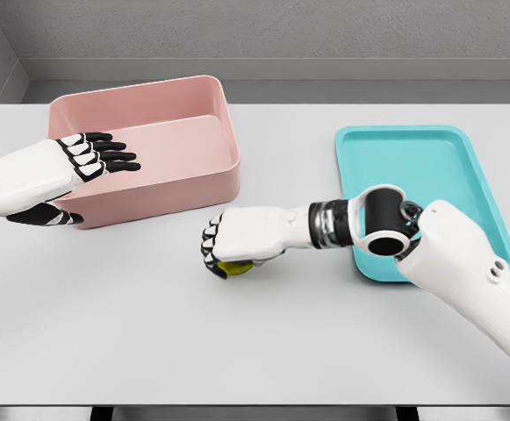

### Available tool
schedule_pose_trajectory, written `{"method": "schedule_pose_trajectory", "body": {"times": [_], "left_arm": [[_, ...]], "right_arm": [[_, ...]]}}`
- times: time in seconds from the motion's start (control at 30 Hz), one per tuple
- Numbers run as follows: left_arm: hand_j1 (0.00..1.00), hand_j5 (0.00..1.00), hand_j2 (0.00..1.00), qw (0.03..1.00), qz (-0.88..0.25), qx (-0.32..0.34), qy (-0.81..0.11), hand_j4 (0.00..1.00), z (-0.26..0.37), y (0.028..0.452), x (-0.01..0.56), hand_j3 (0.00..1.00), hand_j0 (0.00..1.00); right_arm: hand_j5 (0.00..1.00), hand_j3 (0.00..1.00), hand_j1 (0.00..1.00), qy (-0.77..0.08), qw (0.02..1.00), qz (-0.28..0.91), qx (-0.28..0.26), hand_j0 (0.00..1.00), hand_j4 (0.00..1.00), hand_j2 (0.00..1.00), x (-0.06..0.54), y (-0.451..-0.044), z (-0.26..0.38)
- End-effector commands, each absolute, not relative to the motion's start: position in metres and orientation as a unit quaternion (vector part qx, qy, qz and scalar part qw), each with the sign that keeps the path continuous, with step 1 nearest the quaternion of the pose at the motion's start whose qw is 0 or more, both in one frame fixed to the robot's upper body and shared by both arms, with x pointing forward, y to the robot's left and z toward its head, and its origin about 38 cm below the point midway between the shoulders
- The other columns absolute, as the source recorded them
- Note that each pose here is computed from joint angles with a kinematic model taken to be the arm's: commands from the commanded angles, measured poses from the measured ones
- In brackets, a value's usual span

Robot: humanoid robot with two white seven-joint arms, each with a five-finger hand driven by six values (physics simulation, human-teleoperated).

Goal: Put the tennis from the blue tray into the pink basket with both arms

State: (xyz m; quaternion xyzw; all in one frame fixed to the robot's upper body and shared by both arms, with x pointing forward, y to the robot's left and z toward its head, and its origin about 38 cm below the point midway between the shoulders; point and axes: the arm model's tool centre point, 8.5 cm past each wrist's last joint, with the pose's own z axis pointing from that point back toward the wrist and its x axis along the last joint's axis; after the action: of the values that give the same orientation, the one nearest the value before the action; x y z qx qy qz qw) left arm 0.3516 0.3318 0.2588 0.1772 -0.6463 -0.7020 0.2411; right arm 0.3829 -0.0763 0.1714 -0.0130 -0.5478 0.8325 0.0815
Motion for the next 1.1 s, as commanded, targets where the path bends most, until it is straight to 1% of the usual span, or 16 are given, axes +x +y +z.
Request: {"method": "schedule_pose_trajectory", "body": {"times": [0.0, 0.1, 0.13, 0.17, 0.23, 0.3, 0.63, 0.7, 0.83, 0.9, 0.97, 1.07], "left_arm": [[1.00, 1.00, 1.00, 0.242, -0.700, 0.176, -0.648, 1.00, 0.260, 0.332, 0.351, 1.00, 1.00], [1.00, 1.00, 1.00, 0.242, -0.700, 0.177, -0.648, 1.00, 0.260, 0.332, 0.351, 1.00, 1.00], [1.00, 1.00, 1.00, 0.242, -0.700, 0.176, -0.648, 1.00, 0.260, 0.332, 0.351, 1.00, 1.00], [1.00, 1.00, 1.00, 0.242, -0.700, 0.176, -0.648, 1.00, 0.260, 0.332, 0.351, 1.00, 1.00], [1.00, 1.00, 1.00, 0.242, -0.700, 0.176, -0.648, 1.00, 0.260, 0.332, 0.351, 1.00, 1.00], [1.00, 1.00, 1.00, 0.242, -0.700, 0.176, -0.648, 1.00, 0.260, 0.332, 0.351, 1.00, 1.00], [1.00, 1.00, 1.00, 0.244, -0.701, 0.174, -0.647, 1.00, 0.257, 0.332, 0.350, 1.00, 1.00], [1.00, 1.00, 1.00, 0.243, -0.703, 0.175, -0.645, 1.00, 0.256, 0.332, 0.351, 1.00, 1.00], [1.00, 1.00, 1.00, 0.240, -0.706, 0.178, -0.641, 1.00, 0.254, 0.331, 0.350, 1.00, 1.00], [1.00, 1.00, 1.00, 0.237, -0.710, 0.180, -0.638, 1.00, 0.252, 0.330, 0.351, 1.00, 1.00], [1.00, 1.00, 1.00, 0.236, -0.720, 0.172, -0.629, 1.00, 0.241, 0.325, 0.349, 1.00, 1.00], [1.00, 1.00, 1.00, 0.231, -0.731, 0.169, -0.620, 1.00, 0.230, 0.319, 0.347, 1.00, 1.00]], "right_arm": [[0.34, 0.34, 0.34, -0.545, 0.087, 0.834, -0.010, 0.34, 0.34, 0.34, 0.384, -0.075, 0.167], [0.37, 0.37, 0.37, -0.540, 0.093, 0.836, -0.012, 0.37, 0.37, 0.37, 0.387, -0.077, 0.163], [0.46, 0.46, 0.46, -0.541, 0.093, 0.836, -0.012, 0.46, 0.46, 0.46, 0.387, -0.077, 0.163], [0.66, 0.66, 0.66, -0.541, 0.094, 0.836, -0.011, 0.66, 0.66, 0.66, 0.387, -0.077, 0.163], [0.89, 0.89, 0.89, -0.539, 0.098, 0.837, -0.010, 0.89, 0.89, 0.89, 0.388, -0.078, 0.160], [0.99, 0.99, 0.99, -0.539, 0.097, 0.837, -0.011, 0.99, 0.99, 0.99, 0.388, -0.078, 0.160], [1.00, 1.00, 1.00, -0.546, 0.095, 0.832, -0.020, 1.00, 1.00, 1.00, 0.391, -0.080, 0.170], [1.00, 1.00, 1.00, -0.566, 0.083, 0.819, -0.041, 1.00, 1.00, 1.00, 0.392, -0.083, 0.192], [1.00, 1.00, 1.00, -0.594, 0.067, 0.796, -0.093, 1.00, 1.00, 1.00, 0.396, -0.104, 0.236], [1.00, 1.00, 1.00, -0.591, 0.068, 0.797, -0.101, 1.00, 1.00, 1.00, 0.397, -0.110, 0.239], [1.00, 1.00, 1.00, -0.599, 0.065, 0.788, -0.126, 1.00, 1.00, 1.00, 0.396, -0.127, 0.258], [1.00, 1.00, 1.00, -0.608, 0.088, 0.769, -0.176, 1.00, 1.00, 1.00, 0.403, -0.167, 0.281]]}}
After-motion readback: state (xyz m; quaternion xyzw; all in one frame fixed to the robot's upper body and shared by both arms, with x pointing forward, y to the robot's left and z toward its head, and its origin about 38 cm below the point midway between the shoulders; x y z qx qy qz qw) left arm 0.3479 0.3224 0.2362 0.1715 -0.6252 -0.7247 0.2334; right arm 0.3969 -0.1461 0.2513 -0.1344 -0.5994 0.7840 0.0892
